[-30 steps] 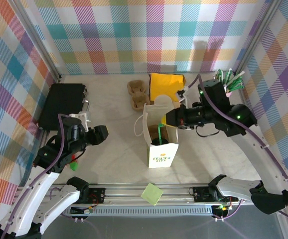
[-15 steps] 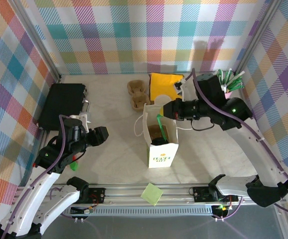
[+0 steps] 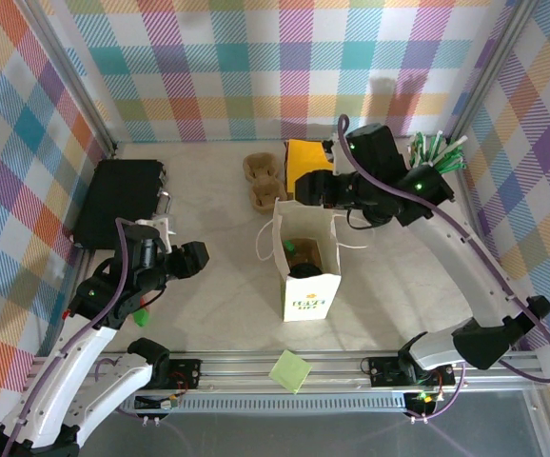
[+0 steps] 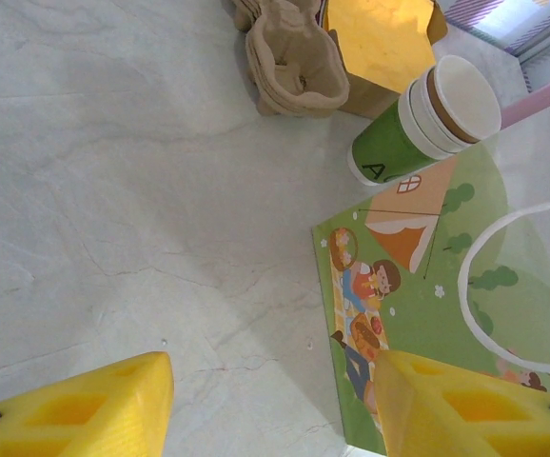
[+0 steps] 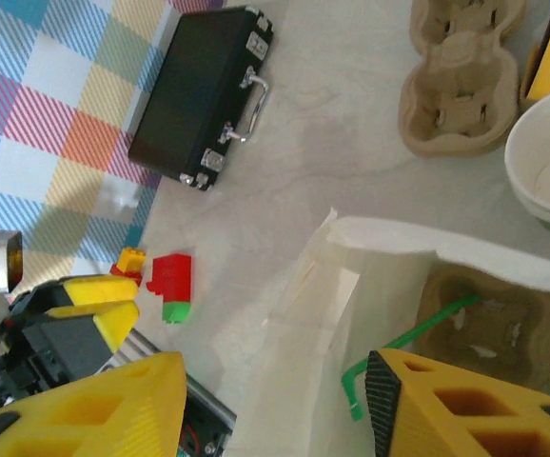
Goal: Pack the takeout coffee
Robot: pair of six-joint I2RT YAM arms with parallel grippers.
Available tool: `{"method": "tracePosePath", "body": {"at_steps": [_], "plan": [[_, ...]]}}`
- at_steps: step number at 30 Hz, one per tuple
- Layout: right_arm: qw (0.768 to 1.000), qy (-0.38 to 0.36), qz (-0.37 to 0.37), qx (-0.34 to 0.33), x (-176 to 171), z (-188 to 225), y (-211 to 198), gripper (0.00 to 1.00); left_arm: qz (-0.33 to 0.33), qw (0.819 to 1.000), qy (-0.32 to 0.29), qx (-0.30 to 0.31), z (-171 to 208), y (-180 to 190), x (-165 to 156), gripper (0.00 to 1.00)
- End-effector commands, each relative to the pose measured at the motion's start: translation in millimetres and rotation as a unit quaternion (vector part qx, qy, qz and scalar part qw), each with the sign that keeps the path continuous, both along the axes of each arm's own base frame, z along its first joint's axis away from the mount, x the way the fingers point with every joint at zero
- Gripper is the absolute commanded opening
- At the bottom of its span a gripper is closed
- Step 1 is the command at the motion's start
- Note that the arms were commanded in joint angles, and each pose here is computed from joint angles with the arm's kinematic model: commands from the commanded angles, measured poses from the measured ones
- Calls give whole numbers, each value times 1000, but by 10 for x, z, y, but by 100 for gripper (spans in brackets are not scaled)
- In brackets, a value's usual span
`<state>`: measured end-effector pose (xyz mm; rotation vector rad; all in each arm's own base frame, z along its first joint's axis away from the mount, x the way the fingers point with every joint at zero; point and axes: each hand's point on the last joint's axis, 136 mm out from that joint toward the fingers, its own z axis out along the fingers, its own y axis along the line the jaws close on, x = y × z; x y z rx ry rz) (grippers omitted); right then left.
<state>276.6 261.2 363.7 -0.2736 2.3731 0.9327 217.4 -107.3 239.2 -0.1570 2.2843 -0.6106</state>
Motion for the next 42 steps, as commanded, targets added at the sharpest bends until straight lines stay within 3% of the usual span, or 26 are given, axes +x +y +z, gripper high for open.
{"method": "tracePosePath", "body": {"at_steps": [1,11,16,20,29,33,42], "plan": [[999,-39,-26,-26,128,164,-156,57,7,1000,-3,-12,9,3,20,58],[983,-57,-146,-98,797,121,-744,54,11,1000,-2,-8,12,30,3,58],[965,-67,-215,-136,1165,-41,-1073,53,-19,999,-10,-44,165,-133,27,58],[955,-57,-248,-149,1430,-190,-1229,58,-30,998,-15,-62,257,-221,79,58],[946,-51,-264,-180,2051,-538,-1242,62,-27,999,-26,-31,393,-201,217,59],[953,-39,-244,-173,2291,-748,-1111,62,-28,999,-39,-25,460,-202,269,60],[939,9,-275,-204,2690,-1460,-1140,69,-24,997,-72,-13,661,-168,333,62]]}}
